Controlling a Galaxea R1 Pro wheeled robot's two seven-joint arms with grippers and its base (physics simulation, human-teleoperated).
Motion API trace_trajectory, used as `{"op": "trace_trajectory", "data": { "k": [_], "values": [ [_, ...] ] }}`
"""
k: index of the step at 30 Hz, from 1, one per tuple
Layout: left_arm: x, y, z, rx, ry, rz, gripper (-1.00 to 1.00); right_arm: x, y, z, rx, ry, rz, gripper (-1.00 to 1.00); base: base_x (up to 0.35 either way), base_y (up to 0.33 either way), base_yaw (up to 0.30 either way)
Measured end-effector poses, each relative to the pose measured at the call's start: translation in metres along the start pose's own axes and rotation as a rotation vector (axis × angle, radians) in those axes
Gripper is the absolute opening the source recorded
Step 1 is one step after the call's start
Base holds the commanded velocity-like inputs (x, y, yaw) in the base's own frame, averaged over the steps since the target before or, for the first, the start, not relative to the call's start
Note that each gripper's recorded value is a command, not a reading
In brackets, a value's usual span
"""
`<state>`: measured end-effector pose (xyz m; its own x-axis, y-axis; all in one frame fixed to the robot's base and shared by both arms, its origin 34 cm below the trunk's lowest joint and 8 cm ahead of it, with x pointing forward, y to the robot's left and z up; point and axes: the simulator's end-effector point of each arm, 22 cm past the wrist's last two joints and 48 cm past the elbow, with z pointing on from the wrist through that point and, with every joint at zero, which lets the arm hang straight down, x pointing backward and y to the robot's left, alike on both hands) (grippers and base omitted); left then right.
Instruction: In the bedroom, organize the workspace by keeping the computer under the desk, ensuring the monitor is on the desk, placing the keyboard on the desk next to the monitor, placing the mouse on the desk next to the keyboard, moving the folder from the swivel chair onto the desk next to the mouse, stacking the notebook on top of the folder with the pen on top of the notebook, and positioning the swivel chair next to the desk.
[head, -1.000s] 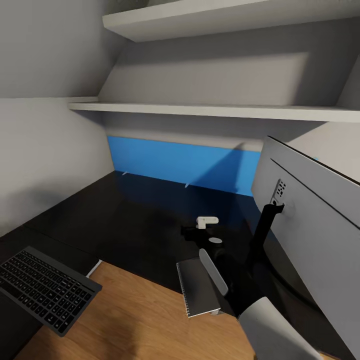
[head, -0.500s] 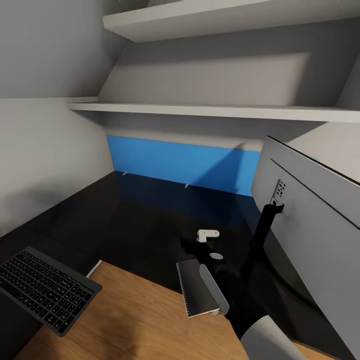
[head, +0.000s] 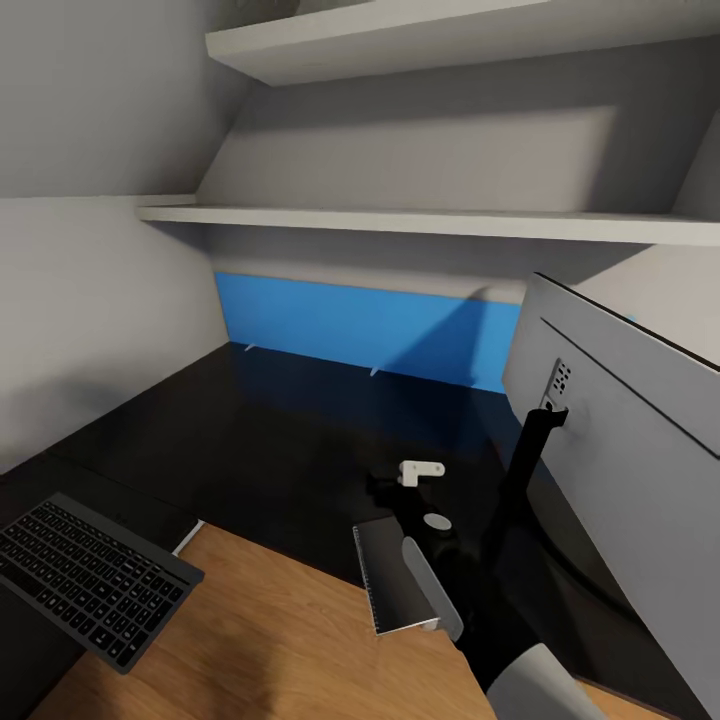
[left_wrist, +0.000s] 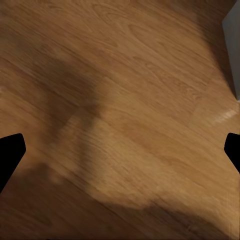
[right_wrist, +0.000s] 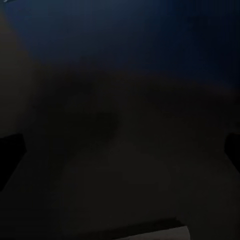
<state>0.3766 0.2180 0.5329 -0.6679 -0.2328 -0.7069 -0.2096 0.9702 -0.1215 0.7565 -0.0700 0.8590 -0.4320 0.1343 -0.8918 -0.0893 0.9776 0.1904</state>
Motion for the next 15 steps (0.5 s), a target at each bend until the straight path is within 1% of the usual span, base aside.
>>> {"op": "trace_trajectory", "data": {
  "k": [3, 4, 5, 12, 15],
  "values": [
    [0.0, 0.001, 0.0, -0.001, 0.0, 0.001, 1.0, -0.001, -0.006, 0.0, 0.006, -0.005, -0.006, 1.0, 0.0, 0.0, 0.004],
    [0.0, 0.001, 0.0, -0.001, 0.0, 0.001, 1.0, -0.002, -0.008, 0.0, 0.009, -0.006, -0.008, 1.0, 0.0, 0.0, 0.237],
    [0.001, 0.001, 0.0, 0.001, 0.003, 0.004, 1.0, 0.0, -0.017, 0.0, 0.021, -0.008, -0.02, 1.0, 0.0, 0.0, 0.243],
    [0.002, 0.002, 0.0, 0.0, 0.007, 0.005, 1.0, 0.006, -0.019, 0.0, 0.023, -0.002, -0.018, 1.0, -0.004, 0.0, 0.257],
    [0.003, 0.002, 0.0, -0.001, 0.01, 0.005, 1.0, 0.007, -0.02, 0.0, 0.022, 0.0, -0.018, 1.0, -0.102, -0.015, 0.264]
  ]
}}
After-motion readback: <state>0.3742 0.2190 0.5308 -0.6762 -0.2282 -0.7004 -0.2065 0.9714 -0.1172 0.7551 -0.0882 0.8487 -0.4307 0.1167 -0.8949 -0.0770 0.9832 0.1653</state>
